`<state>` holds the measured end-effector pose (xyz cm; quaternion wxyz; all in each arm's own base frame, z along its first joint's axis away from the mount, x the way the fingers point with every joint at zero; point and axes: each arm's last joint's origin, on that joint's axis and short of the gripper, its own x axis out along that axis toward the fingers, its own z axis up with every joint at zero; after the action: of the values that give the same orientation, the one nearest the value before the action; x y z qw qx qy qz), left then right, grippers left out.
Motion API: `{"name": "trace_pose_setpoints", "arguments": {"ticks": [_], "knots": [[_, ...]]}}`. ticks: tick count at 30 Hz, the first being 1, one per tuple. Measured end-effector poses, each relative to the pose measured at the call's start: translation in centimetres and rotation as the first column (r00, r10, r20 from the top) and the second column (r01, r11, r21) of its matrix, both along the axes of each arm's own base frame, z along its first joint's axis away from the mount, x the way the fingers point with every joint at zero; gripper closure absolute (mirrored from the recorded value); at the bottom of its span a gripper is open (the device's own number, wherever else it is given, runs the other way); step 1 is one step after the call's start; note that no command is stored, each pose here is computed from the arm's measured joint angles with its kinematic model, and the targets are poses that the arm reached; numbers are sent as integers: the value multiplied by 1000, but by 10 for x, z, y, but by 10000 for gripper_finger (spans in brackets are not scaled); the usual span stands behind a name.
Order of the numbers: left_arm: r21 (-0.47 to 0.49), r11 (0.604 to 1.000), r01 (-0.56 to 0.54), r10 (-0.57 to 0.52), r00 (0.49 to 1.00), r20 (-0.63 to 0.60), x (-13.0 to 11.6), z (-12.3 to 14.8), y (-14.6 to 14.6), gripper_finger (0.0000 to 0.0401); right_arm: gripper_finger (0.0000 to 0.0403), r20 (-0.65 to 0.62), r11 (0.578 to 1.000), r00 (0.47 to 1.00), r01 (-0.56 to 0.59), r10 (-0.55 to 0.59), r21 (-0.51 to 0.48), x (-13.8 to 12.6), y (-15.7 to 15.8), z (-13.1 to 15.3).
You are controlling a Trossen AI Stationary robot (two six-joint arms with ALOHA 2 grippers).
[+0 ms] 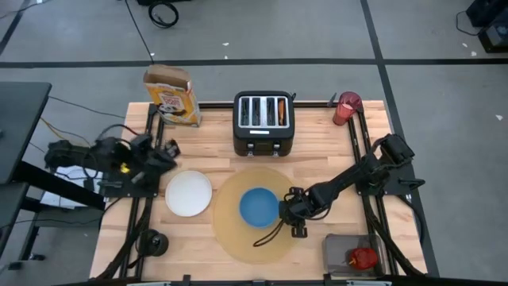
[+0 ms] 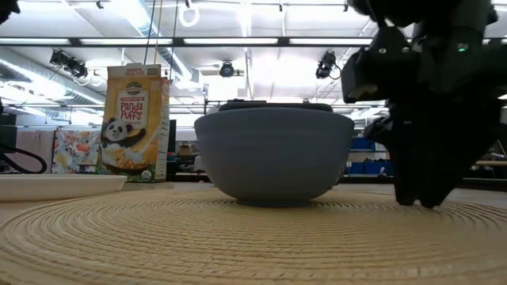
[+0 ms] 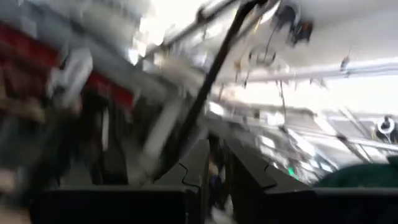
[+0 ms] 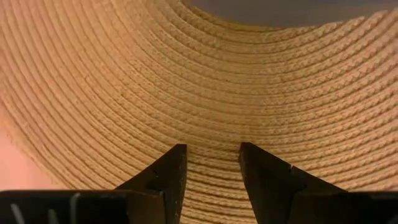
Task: Arrange a breakfast setting
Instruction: Adjust the placemat
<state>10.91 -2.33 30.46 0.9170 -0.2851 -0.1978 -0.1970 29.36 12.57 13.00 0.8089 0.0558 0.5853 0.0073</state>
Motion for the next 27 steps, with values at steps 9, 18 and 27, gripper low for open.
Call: {"name": "trace_pose_setpoints", "arguments": {"ticks": [9, 18, 27], "knots": [[-56, 960, 275, -280, 930, -239, 23, -22, -31, 344, 245, -26, 999, 1000, -16, 15, -48, 2, -13, -1], [-118, 933, 340, -360, 880, -311, 24, -30, -52, 344, 247, -78, 992, 996, -47, 38, -114, 0, -31, 1], [-206, 914, 349, -404, 815, -414, 33, -43, -67, 344, 247, -104, 987, 993, -63, 48, -150, -7, -46, 15]]}}
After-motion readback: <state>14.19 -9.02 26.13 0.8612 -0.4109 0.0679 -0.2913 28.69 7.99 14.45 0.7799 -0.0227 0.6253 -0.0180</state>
